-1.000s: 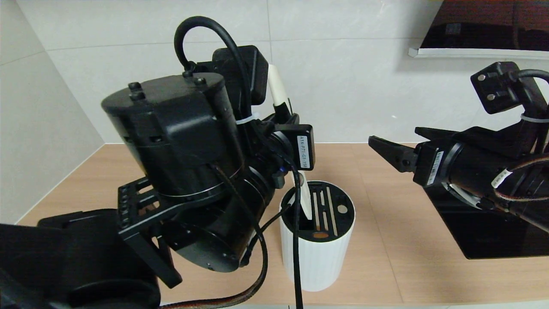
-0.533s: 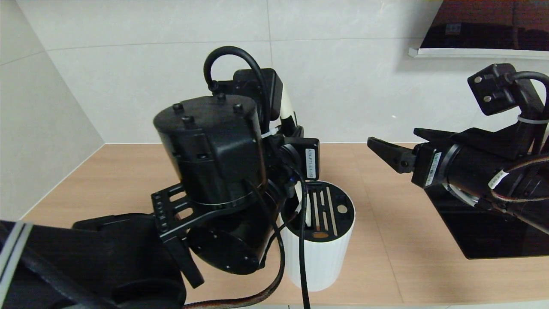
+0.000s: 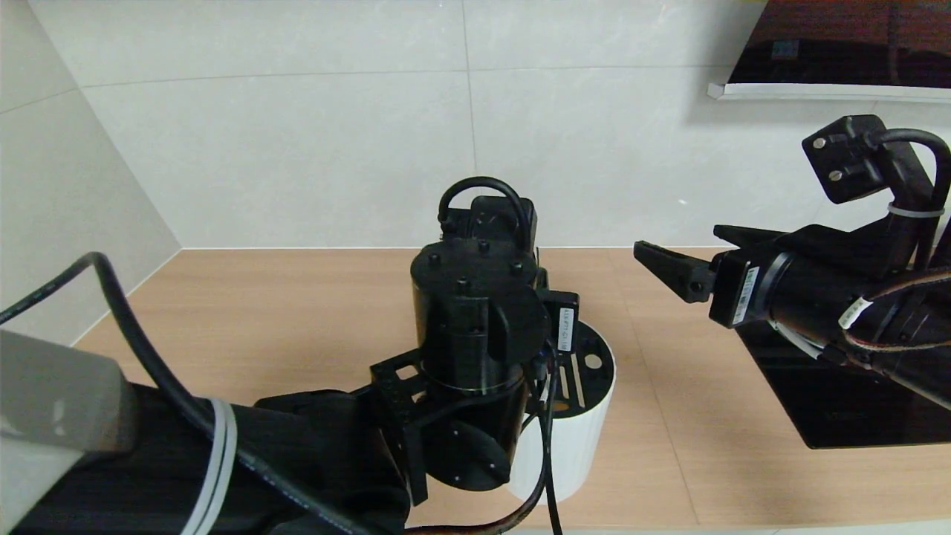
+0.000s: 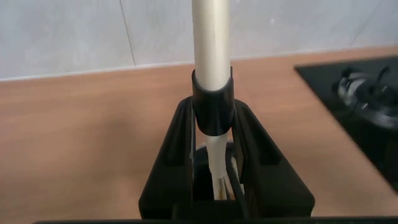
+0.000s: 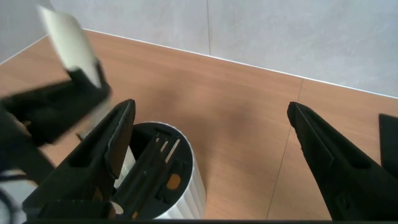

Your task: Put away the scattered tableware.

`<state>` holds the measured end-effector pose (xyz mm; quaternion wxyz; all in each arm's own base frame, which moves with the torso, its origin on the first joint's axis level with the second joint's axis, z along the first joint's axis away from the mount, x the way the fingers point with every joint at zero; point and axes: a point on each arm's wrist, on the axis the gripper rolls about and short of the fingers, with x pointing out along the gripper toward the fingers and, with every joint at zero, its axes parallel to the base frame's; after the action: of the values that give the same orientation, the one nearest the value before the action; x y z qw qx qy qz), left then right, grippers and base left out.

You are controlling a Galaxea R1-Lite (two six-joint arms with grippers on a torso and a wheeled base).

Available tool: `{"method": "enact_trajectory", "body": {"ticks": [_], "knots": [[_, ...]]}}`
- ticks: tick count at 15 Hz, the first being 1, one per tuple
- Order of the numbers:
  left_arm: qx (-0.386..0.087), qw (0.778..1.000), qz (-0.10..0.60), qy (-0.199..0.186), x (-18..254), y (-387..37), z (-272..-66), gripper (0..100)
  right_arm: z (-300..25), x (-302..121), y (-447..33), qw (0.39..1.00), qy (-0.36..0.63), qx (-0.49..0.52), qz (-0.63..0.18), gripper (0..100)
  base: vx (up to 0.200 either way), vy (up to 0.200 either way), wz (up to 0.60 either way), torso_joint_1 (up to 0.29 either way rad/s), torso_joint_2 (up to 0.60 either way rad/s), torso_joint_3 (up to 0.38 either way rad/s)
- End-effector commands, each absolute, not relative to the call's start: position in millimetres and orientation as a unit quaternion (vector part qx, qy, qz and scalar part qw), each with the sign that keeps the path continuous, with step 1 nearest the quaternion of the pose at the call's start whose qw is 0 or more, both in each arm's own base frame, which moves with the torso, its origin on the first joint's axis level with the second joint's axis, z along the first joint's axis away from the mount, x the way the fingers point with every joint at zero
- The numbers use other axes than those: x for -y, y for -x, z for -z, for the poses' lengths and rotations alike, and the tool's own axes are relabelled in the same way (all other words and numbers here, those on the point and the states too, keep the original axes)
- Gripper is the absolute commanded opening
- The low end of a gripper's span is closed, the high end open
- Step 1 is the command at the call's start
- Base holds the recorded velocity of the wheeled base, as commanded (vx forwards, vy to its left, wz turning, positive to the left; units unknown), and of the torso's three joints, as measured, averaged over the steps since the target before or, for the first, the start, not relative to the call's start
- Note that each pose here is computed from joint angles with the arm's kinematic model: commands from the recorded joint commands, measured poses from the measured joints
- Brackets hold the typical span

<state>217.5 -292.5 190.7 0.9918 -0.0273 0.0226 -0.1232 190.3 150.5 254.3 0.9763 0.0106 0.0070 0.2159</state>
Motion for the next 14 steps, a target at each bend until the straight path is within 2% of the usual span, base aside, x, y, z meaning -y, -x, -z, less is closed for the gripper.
{"method": "enact_trajectory", "body": {"ticks": [1, 6, 13, 14], "knots": [[-0.031, 0.992, 0.123, 0.018, 296.9, -219.7, -180.6, 0, -253.5, -151.1, -190.8, 0.976, -0.010, -0.008, -0.216, 100, 0.000, 0.000, 0.00, 0.000, 0.00, 0.000], [-0.046, 0.992, 0.113, 0.000, 299.6, -221.3, -164.4, 0, -252.1, -151.8, -191.6, 0.976, -0.009, -0.010, -0.217, 100, 0.000, 0.000, 0.00, 0.000, 0.00, 0.000], [-0.055, 0.991, 0.122, -0.012, 300.9, -214.0, -157.4, 0, -250.2, -153.1, -193.1, 0.976, -0.007, -0.014, -0.217, 100, 0.000, 0.000, 0.00, 0.000, 0.00, 0.000], [-0.055, 0.991, 0.122, -0.012, 300.9, -214.0, -157.4, 100, -249.8, -153.3, -193.4, 0.976, -0.007, -0.014, -0.217, 100, 0.000, 0.000, 0.00, 0.000, 0.00, 0.000]]}}
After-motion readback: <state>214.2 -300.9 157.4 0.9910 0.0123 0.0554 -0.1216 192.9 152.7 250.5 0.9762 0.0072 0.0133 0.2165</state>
